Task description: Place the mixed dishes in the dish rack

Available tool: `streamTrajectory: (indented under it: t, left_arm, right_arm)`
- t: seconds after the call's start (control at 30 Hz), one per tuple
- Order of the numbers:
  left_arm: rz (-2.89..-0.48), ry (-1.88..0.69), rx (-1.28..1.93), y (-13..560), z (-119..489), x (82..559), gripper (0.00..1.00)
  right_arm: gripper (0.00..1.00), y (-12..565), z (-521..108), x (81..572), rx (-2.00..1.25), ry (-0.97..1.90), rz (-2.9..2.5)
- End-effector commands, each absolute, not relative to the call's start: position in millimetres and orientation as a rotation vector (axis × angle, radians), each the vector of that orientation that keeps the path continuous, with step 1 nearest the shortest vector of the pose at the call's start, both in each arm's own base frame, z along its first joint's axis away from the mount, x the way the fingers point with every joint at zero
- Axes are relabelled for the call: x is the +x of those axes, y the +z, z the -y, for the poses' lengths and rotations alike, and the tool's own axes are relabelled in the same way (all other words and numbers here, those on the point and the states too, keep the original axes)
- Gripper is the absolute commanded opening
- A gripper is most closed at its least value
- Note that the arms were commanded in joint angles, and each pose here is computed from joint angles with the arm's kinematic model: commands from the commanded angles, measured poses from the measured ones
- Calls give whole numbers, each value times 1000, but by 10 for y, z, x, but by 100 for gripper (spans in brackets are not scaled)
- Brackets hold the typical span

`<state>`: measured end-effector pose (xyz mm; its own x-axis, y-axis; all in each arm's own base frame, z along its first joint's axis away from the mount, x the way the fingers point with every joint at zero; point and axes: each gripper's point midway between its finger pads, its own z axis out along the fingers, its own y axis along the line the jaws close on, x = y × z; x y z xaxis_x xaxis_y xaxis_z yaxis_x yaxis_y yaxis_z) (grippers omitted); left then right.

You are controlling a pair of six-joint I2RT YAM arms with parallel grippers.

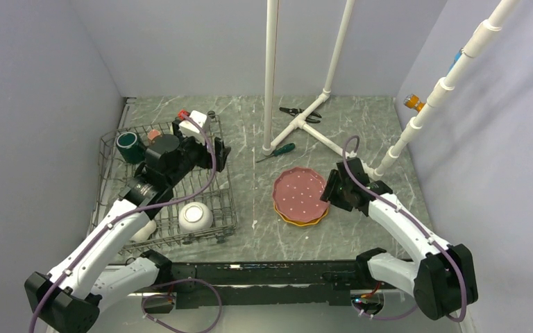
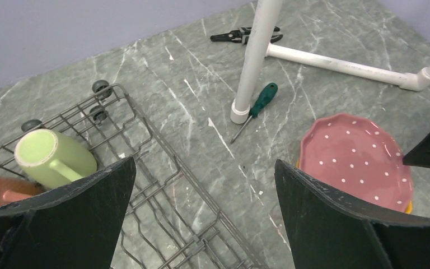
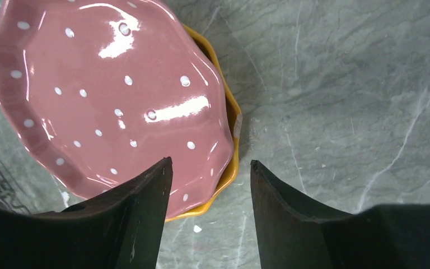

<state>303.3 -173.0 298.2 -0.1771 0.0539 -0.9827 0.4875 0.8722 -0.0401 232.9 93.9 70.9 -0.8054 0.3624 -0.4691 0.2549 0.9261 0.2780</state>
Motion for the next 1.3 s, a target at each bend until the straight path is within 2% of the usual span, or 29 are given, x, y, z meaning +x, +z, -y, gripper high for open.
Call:
streamTrajectory:
  t: [0.0,0.2,0.37,0.47,1.27]
  left_arm:
    - [-1601,-380,375,3313,1714,3070,99]
    - [-1611,-414,427,3278,1858,3038,99]
    - [-1636,-441,465,3204,1964,3059,99]
    - [-1653,-437,477,3152,1991,3095,99]
    - [-1720,-480,534,2948,2180,3167,99]
  right_arm:
    - [55,791,-932,2395,678,311,-2457]
    - [52,729,-1005,2356,911,389,-2422]
    - [46,623,-1094,2322,1008,424,-2463]
    - [43,570,-1110,2294,1037,406,-2498]
    - [35,263,-1130,2236,1196,445,-2456]
